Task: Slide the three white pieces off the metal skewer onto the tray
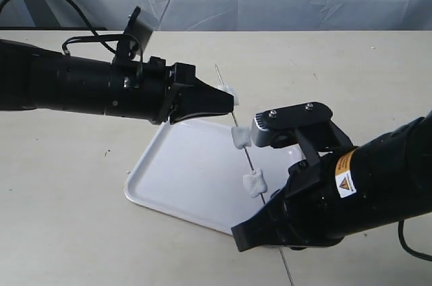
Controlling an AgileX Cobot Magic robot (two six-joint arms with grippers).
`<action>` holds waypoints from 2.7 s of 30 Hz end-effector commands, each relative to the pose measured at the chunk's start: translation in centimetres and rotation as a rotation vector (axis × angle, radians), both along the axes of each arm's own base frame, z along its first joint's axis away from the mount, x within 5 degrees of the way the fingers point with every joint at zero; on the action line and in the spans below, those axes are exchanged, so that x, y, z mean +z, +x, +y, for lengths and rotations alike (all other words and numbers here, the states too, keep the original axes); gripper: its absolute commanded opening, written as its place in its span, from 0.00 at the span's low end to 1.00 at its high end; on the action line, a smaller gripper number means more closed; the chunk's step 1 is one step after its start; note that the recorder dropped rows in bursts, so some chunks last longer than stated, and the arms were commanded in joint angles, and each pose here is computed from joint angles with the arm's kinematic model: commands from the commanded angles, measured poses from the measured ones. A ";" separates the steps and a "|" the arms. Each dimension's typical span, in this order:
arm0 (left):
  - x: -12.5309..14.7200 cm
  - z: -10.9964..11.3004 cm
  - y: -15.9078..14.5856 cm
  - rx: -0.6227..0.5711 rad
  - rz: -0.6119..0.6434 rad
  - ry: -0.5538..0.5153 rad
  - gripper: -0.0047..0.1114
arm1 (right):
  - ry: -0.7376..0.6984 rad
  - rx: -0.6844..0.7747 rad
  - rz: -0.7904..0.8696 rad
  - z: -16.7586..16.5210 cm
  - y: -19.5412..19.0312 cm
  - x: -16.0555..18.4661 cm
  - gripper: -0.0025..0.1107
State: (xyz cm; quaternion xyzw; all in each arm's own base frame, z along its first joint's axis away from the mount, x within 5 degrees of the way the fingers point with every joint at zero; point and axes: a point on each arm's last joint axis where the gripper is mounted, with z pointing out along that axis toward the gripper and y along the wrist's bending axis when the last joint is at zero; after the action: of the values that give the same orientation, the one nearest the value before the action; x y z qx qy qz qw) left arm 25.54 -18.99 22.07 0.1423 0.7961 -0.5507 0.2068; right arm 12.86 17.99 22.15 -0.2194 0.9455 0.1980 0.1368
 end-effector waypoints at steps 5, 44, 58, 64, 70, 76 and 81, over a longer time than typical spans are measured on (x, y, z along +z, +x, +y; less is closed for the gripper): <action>1.4 -0.4 0.7 -0.010 -0.046 -0.039 0.04 | -0.005 -0.021 0.056 -0.9 -1.1 -2.0 0.02; 0.8 5.2 4.1 0.070 -0.059 0.268 0.04 | -0.016 -0.034 0.103 -2.3 -2.5 -4.7 0.02; -9.3 1.7 0.6 -0.151 0.217 0.476 0.04 | 0.132 -0.010 -0.013 -0.3 -1.0 0.6 0.02; -9.8 1.4 1.3 -0.097 0.171 0.448 0.17 | 0.139 -0.014 -0.022 -0.2 -0.9 0.6 0.02; -10.0 1.7 1.9 -0.058 0.114 0.483 0.41 | 0.139 -0.017 -0.009 -0.2 -1.0 0.6 0.02; -3.5 3.7 1.9 -0.196 0.066 -0.025 0.43 | 0.163 -0.027 -0.047 -0.1 -0.7 0.8 0.02; -0.6 4.3 1.7 -0.133 -0.047 -0.084 0.43 | 0.190 -0.044 -0.058 0.1 -0.5 0.9 0.02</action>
State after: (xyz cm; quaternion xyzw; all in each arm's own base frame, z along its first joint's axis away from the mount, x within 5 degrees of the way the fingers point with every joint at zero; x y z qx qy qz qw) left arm 27.86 -14.51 20.38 0.1888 0.7718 -0.5792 0.1825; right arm 12.17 17.89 22.59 -0.1940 0.9283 0.2665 0.1720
